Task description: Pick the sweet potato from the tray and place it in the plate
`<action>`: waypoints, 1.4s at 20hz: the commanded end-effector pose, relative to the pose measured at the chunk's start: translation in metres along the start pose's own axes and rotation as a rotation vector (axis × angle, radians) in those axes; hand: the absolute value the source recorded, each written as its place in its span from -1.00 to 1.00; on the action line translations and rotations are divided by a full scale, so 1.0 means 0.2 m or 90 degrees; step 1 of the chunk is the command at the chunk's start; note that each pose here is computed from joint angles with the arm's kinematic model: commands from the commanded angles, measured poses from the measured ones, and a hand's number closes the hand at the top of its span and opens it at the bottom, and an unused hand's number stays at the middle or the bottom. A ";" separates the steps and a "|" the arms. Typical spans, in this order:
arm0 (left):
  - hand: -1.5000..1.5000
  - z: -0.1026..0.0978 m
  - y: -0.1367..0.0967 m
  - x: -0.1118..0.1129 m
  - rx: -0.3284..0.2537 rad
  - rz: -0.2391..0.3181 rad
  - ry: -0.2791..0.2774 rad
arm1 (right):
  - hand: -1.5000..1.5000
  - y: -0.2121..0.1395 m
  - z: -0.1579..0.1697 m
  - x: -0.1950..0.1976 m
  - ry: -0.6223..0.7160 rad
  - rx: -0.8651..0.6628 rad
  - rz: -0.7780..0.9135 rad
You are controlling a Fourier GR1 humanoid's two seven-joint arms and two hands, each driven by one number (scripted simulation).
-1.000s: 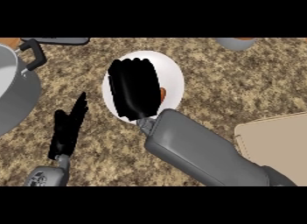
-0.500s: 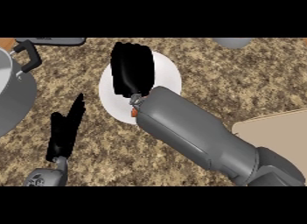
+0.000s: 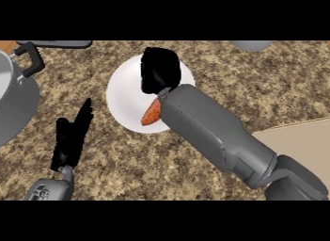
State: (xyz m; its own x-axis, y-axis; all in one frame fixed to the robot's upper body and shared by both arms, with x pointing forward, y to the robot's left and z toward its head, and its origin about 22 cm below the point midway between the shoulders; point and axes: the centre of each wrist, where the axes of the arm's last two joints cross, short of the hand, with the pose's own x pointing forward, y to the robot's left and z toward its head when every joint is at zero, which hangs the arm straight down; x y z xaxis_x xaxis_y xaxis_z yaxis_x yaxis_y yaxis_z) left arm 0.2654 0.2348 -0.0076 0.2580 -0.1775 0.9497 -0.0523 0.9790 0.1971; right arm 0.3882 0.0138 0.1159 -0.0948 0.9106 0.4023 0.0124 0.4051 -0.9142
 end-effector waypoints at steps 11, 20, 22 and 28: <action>0.00 0.02 0.03 0.00 0.007 0.008 -0.006 | -1.00 0.07 -0.09 -0.24 -0.059 0.196 -0.072; 0.00 0.05 -0.05 -0.04 0.015 0.005 0.011 | -1.00 -0.06 -0.11 -0.27 -0.115 0.054 -0.473; 0.00 0.05 0.07 0.00 0.031 0.014 0.016 | -1.00 -0.07 -0.12 -0.41 -0.121 0.062 -0.522; 0.00 0.11 0.03 -0.06 0.028 0.002 0.015 | -1.00 0.02 -0.13 -0.49 -0.153 0.091 -0.559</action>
State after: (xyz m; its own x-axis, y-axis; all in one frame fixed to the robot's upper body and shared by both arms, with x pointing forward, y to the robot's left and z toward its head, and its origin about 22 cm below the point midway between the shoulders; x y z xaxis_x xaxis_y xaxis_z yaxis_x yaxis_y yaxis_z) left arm 0.2511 0.2451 -0.0097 0.2772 -0.1691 0.9458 -0.0927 0.9751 0.2015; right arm 0.4154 -0.0583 0.0783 -0.1956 0.3023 0.9329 -0.2681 0.8986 -0.3473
